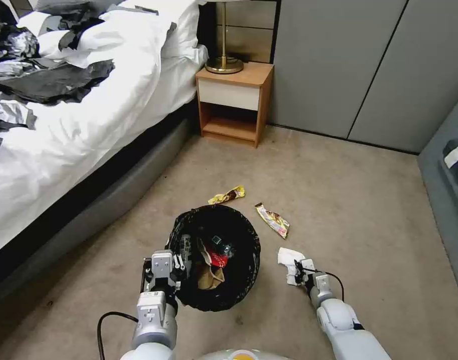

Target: Pick up the trash bin, then pick up the garbage from the floor and place it into the trash bin.

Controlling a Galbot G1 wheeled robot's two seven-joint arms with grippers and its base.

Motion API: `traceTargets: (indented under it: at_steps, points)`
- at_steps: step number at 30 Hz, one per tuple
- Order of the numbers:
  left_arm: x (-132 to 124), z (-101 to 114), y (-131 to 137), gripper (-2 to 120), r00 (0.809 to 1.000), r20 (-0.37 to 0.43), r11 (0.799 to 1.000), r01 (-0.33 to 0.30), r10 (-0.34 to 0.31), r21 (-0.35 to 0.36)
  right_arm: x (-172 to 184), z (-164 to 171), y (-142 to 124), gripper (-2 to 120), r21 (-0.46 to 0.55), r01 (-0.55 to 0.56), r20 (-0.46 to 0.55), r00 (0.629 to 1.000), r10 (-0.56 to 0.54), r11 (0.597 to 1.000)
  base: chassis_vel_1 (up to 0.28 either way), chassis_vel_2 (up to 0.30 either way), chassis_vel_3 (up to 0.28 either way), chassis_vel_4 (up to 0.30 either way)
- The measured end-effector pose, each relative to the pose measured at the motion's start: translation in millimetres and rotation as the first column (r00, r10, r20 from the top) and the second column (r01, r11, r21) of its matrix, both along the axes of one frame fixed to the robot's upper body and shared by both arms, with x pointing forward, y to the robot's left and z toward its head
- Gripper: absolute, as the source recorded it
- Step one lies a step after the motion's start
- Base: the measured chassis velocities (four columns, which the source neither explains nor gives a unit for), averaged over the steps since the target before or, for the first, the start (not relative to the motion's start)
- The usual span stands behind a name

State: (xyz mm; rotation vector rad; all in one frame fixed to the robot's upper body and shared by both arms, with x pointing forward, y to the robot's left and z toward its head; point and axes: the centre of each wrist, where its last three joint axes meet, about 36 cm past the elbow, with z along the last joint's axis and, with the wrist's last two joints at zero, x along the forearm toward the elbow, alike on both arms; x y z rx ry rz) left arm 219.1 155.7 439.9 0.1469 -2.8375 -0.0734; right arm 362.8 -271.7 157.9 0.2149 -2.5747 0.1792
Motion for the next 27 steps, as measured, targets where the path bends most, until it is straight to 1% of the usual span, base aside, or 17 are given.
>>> traceTargets:
  at_steps: [5, 7, 9, 10, 11, 12, 13, 14, 15, 17, 18, 19, 21, 22, 24, 25, 27]
  points:
    - [1, 1, 0, 1, 1.000, 0.003, 1.000, 0.002, -0.002, -0.001, -3, 22, 6, 0, 0.014, -0.028, 0.073, 0.997, 0.027, 1.000, 0.000, 0.000, 0.000, 0.000]
    - [2, 0, -1, 1, 1.000, 0.004, 1.000, 0.008, -0.008, -0.003, -4, 61, 15, 0, 0.030, -0.080, 0.197, 0.978, 0.073, 0.996, 0.000, 0.000, 0.000, 0.000]
    - [2, 0, -1, 1, 1.000, 0.003, 1.000, 0.009, -0.009, -0.003, -4, 72, 17, 0, 0.035, -0.096, 0.238, 0.968, 0.085, 0.995, 0.000, 0.000, 0.000, 0.000]
    - [2, -2, -2, 1, 1.000, -0.001, 1.000, 0.012, -0.012, -0.003, -3, 97, 23, 0, 0.051, -0.144, 0.329, 0.937, 0.119, 0.988, 0.000, 0.000, 0.000, 0.000]
    - [2, -2, -2, 1, 1.000, -0.001, 1.000, 0.012, -0.012, -0.003, -3, 97, 23, 0, 0.051, -0.144, 0.329, 0.937, 0.119, 0.988, 0.000, 0.000, 0.000, 0.000]
    - [2, -3, -3, 1, 1.000, -0.005, 1.000, 0.015, -0.015, -0.003, -1, 127, 32, 0, 0.070, -0.219, 0.443, 0.881, 0.167, 0.973, 0.000, 0.000, 0.000, 0.000]
    - [2, -3, -3, 1, 1.000, -0.006, 1.000, 0.017, -0.017, -0.003, 0, 139, 35, 0, 0.073, -0.248, 0.485, 0.855, 0.183, 0.966, 0.000, 0.000, 0.000, 0.000]
    - [2, -5, -4, 1, 1.000, -0.010, 1.000, 0.020, -0.020, -0.003, -1, 174, 44, 0, 0.071, -0.357, 0.605, 0.758, 0.244, 0.931, 0.000, 0.000, 0.000, 0.000]
    - [2, -5, -4, 1, 1.000, -0.010, 1.000, 0.020, -0.020, -0.003, -1, 174, 44, 0, 0.071, -0.357, 0.605, 0.758, 0.244, 0.931, 0.000, 0.000, 0.000, 0.000]
    - [1, -6, -5, 1, 1.000, -0.014, 1.000, 0.023, -0.024, -0.003, -10, 217, 59, 0, 0.042, -0.510, 0.717, 0.614, 0.329, 0.859, 0.000, 0.000, 0.000, 0.000]
    - [1, -6, -5, 1, 1.000, -0.015, 1.000, 0.024, -0.024, -0.004, -15, 228, 65, 0, 0.034, -0.547, 0.738, 0.578, 0.348, 0.836, 0.000, 0.000, 0.000, 0.000]
    - [1, -6, -5, 1, 1.000, -0.015, 1.000, 0.024, -0.024, -0.004, -15, 228, 65, 0, 0.034, -0.547, 0.738, 0.578, 0.348, 0.836, 0.000, 0.000, 0.000, 0.000]
    - [1, -7, -6, 1, 1.000, -0.017, 1.000, 0.026, -0.026, -0.004, -35, 250, 82, 0, 0.010, -0.642, 0.775, 0.490, 0.400, 0.767, 0.000, 0.000, 0.000, 0.000]
    - [1, -7, -6, 1, 1.000, -0.017, 1.000, 0.026, -0.026, -0.004, -35, 250, 82, 0, 0.010, -0.642, 0.775, 0.490, 0.400, 0.767, 0.000, 0.000, 0.000, 0.000]
    - [1, -8, -7, 1, 0.999, -0.019, 1.000, 0.027, -0.027, -0.005, -46, 250, 88, 0, -0.004, -0.679, 0.773, 0.464, 0.434, 0.734, 0.000, 0.000, 0.000, 0.000]
    - [1, -8, -7, 1, 0.999, -0.019, 1.000, 0.027, -0.027, -0.005, -46, 250, 88, 0, -0.004, -0.679, 0.773, 0.464, 0.434, 0.734, 0.000, 0.000, 0.000, 0.000]
    - [1, -8, -7, 1, 0.999, -0.018, 1.000, 0.027, -0.027, -0.005, -57, 237, 91, 0, -0.022, -0.705, 0.752, 0.455, 0.476, 0.709, 0.000, 0.000, 0.000, 0.000]
